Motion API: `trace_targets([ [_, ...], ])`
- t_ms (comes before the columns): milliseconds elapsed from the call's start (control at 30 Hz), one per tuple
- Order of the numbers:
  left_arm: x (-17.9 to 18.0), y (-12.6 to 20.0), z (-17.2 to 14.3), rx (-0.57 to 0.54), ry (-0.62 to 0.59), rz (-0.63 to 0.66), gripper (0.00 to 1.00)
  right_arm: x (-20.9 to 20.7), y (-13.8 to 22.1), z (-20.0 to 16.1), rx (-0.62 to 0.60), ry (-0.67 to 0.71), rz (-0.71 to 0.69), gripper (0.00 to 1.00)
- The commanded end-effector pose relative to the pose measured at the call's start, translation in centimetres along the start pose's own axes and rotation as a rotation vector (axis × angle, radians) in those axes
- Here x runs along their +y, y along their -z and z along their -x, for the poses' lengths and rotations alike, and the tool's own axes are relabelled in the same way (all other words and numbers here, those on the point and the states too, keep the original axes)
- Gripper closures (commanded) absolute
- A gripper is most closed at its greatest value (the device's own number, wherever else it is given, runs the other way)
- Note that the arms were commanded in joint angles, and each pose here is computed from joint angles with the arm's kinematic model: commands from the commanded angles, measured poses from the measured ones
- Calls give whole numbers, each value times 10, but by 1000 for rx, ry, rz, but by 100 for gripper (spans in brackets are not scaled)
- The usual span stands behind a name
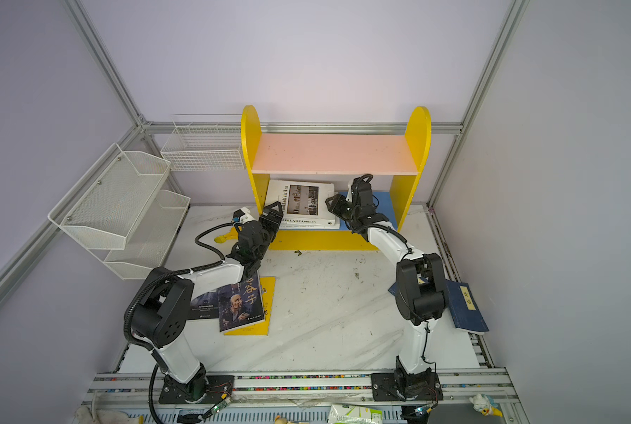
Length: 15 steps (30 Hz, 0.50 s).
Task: Stacking books/files
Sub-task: Place the book at the bookshelf.
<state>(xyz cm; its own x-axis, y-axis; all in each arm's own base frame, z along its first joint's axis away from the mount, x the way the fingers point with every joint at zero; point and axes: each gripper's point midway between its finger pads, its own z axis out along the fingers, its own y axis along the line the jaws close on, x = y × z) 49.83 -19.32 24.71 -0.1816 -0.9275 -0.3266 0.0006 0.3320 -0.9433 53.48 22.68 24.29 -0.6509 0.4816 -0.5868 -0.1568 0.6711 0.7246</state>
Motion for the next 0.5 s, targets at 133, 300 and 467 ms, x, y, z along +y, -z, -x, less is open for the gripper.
trace_targets([
  [133,-55,18,23,-14,-50,-46,0,26,-1,20,-57,17,68,57],
  [300,-42,32,34,0,-83,-5,0,29,-4,21,-62,9,84,57],
  [467,-19,51,50,-3,-121,61,0,32,-5,20,-67,9,89,57],
])
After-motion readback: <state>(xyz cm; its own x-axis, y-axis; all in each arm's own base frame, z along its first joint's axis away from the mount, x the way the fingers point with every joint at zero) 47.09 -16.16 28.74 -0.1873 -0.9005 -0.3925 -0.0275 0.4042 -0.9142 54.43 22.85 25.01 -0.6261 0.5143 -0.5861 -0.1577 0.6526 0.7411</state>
